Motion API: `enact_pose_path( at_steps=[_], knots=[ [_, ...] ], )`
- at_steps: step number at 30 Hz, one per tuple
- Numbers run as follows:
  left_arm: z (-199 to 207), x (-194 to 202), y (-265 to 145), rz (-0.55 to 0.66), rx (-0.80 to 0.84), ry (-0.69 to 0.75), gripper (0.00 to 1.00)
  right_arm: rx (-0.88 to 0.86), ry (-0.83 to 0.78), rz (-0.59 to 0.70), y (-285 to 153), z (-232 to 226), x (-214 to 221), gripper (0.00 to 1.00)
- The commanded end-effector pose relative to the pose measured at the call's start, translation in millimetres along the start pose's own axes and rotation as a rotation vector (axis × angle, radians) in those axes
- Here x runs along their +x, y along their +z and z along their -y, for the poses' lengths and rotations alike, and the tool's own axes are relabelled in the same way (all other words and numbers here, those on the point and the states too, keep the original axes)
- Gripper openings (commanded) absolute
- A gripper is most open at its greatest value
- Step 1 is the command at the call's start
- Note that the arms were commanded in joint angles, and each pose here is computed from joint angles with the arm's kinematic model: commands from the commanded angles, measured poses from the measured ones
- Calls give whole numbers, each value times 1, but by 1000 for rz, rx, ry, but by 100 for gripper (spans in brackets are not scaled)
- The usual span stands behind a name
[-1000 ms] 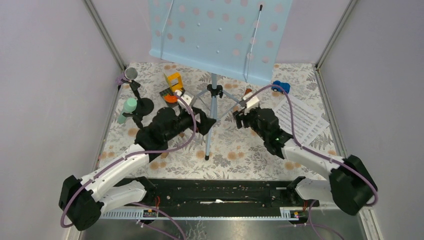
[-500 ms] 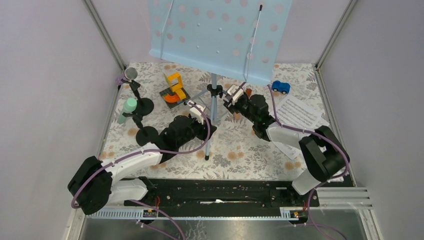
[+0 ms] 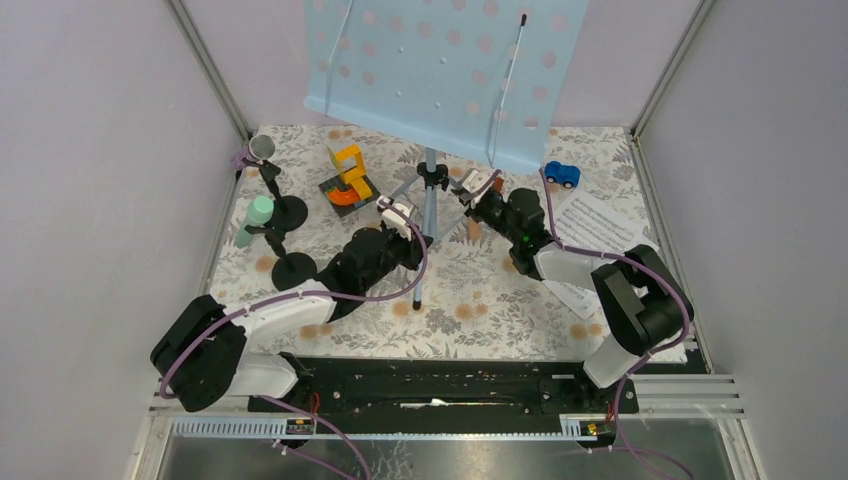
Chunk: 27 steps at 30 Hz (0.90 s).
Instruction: Pack up the instrument practice props
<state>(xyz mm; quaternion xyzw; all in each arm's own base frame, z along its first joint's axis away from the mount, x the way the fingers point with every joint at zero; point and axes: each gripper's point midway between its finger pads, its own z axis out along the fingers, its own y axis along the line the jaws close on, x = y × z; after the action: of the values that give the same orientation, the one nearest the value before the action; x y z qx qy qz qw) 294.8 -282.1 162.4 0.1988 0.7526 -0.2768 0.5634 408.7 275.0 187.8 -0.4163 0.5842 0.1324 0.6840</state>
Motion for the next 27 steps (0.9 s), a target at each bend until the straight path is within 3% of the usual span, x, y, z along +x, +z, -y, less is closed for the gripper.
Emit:
enact_pose_path(
  at_steps=[1,8,12,14,17,21,27],
  knots=[
    [2,14,6,-49,11,39,0,-91,227,253,-16,-23,-67,0],
    [7,9,11,-40,41,57,0,-139,364,451,-48,-37,-104,0],
    [14,-3,12,2,77,71,9,-154,404,531,-63,-43,-120,0],
    [14,-6,14,3,74,75,8,-166,414,529,-65,-46,-124,0],
    [17,-7,19,-7,88,83,0,-178,424,532,-72,-51,-131,0],
    [19,-3,24,-29,91,65,0,-188,435,529,-84,-59,-134,0],
    [17,13,18,-48,92,35,0,-186,393,384,-91,-77,-103,4]
  ],
)
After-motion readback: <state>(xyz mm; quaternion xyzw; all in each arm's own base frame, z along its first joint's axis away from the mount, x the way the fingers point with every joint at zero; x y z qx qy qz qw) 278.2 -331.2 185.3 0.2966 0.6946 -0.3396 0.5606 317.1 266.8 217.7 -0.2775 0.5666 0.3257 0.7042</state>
